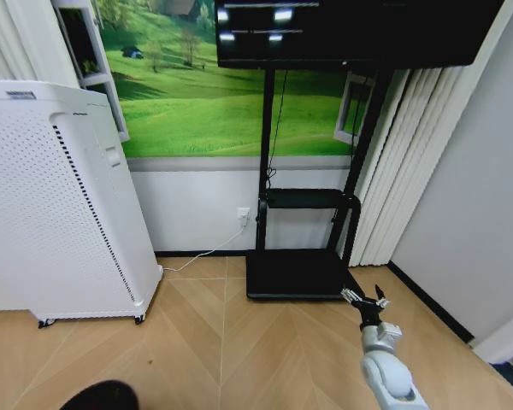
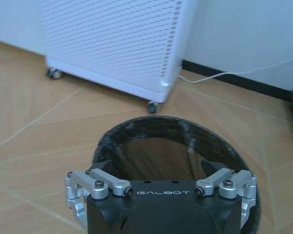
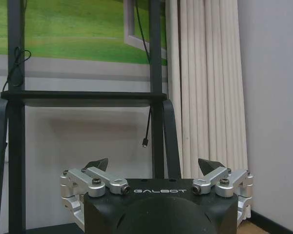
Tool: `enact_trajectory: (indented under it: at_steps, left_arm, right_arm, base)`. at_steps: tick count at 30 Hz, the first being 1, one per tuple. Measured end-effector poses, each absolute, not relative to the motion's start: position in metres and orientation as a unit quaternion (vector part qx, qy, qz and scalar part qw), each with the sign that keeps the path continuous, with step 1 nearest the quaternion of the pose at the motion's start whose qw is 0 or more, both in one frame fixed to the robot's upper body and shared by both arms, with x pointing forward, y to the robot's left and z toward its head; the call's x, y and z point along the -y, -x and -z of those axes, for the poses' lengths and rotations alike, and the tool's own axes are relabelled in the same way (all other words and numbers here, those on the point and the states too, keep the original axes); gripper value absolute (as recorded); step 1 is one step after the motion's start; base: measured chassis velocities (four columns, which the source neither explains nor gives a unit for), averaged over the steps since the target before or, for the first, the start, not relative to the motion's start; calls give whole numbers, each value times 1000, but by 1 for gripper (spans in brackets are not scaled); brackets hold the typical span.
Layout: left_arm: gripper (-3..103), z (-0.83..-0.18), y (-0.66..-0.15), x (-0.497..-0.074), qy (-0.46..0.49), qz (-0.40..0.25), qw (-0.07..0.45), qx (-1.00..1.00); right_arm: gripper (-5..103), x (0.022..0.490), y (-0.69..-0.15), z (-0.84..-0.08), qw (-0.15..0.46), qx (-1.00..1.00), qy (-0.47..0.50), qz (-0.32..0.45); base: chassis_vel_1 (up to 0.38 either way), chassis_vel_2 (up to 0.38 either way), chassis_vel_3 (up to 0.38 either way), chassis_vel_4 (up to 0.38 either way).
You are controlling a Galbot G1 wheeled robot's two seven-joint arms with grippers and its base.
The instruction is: Pick up the trash bin and place the garbage on the floor into it.
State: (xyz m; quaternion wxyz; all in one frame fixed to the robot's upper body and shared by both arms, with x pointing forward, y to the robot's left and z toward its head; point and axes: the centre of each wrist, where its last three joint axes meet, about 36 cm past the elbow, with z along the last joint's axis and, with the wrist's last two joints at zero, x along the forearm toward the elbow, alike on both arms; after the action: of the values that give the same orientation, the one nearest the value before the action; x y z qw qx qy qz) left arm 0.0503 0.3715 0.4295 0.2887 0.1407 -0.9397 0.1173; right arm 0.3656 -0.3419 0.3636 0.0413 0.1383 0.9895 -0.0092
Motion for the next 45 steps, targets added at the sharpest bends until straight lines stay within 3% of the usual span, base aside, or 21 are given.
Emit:
enact_trajectory:
  at_steps: [9,17,19,26,33,45]
  left_arm:
    - [100,-439,-60,-363,-115,-116,293,942]
    - [100,-464,-108,-380,-104,-89,209,968]
    - [100,-474,-139,-390,-87,-66,170,979]
    - [100,-484,-196,-374,-43,-25,129,990]
    - [100,-486,-212,-349,4,49,102,994]
    - [100,-508,-221,-330,44,73,51,995]
  right_arm:
    - [100,356,-360,-361,42,-988,-149,28]
    - [100,354,-353,-358,36,-987,-154,25]
    - [100,352,-350,-360,37,-987,-154,27]
    - [100,344,-325,-377,44,-989,-138,39]
    - [100,310,-299,-407,45,-997,-45,40]
    - [100,278,-243,-436,19,-999,16,48]
  base:
    - [0,0,0,0]
    - [0,0,0,0]
    - [0,0,0,0]
    - [0,0,0,0]
    - [0,0,0,0]
    - [0,0,0,0]
